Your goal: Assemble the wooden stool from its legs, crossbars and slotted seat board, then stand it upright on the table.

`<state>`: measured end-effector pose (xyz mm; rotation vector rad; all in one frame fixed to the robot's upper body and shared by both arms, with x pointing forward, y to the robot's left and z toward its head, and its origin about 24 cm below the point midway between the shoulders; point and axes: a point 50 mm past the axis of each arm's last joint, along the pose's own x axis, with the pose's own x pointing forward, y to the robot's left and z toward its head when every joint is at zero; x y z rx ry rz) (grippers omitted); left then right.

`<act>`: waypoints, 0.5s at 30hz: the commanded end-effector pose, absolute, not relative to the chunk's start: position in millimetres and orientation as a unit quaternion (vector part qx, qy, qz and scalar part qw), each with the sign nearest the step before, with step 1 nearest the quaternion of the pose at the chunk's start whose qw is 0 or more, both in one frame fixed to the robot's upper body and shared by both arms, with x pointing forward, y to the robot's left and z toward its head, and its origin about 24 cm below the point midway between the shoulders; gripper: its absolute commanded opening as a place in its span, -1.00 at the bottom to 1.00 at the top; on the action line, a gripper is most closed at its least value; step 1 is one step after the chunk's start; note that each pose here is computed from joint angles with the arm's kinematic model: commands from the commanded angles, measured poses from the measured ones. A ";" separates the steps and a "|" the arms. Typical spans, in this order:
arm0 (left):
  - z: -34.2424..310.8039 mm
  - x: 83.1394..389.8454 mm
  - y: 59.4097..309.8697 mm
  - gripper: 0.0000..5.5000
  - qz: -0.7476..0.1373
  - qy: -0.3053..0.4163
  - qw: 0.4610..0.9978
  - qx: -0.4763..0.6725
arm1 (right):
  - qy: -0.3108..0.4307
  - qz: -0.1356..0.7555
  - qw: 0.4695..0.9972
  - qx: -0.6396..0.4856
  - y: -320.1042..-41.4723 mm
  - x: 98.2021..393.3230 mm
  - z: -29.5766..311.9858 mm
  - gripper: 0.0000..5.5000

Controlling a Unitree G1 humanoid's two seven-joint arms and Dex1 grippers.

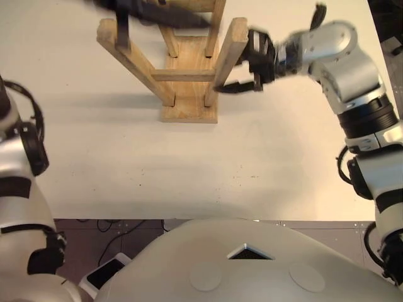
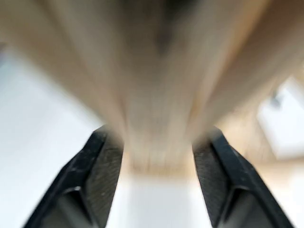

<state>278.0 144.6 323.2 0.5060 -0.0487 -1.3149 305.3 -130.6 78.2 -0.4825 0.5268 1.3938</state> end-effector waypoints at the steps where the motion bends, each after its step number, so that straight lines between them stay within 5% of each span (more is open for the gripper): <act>1: 348.6 315.0 172.7 -0.38 -0.532 -0.099 0.841 0.002 | 0.242 0.604 0.729 -0.211 -138.8 305.9 79.2 0.10; 3: 320.3 330.0 200.3 -0.38 -0.488 -0.084 0.868 -0.050 | 0.233 0.603 0.737 -0.198 -144.3 303.8 83.5 0.24; 8: 210.3 330.1 251.7 -0.38 -0.404 0.047 0.910 -0.080 | 0.193 0.711 0.676 -0.023 -144.2 252.7 101.5 0.24; 11: 164.0 322.5 246.9 -0.38 -0.387 0.076 0.909 -0.133 | 0.159 0.714 0.679 0.067 -130.0 235.3 101.6 0.24; 15: 133.8 313.8 213.5 -0.38 -0.418 0.064 0.888 -0.182 | 0.096 0.646 0.751 0.098 -109.0 241.6 92.6 0.24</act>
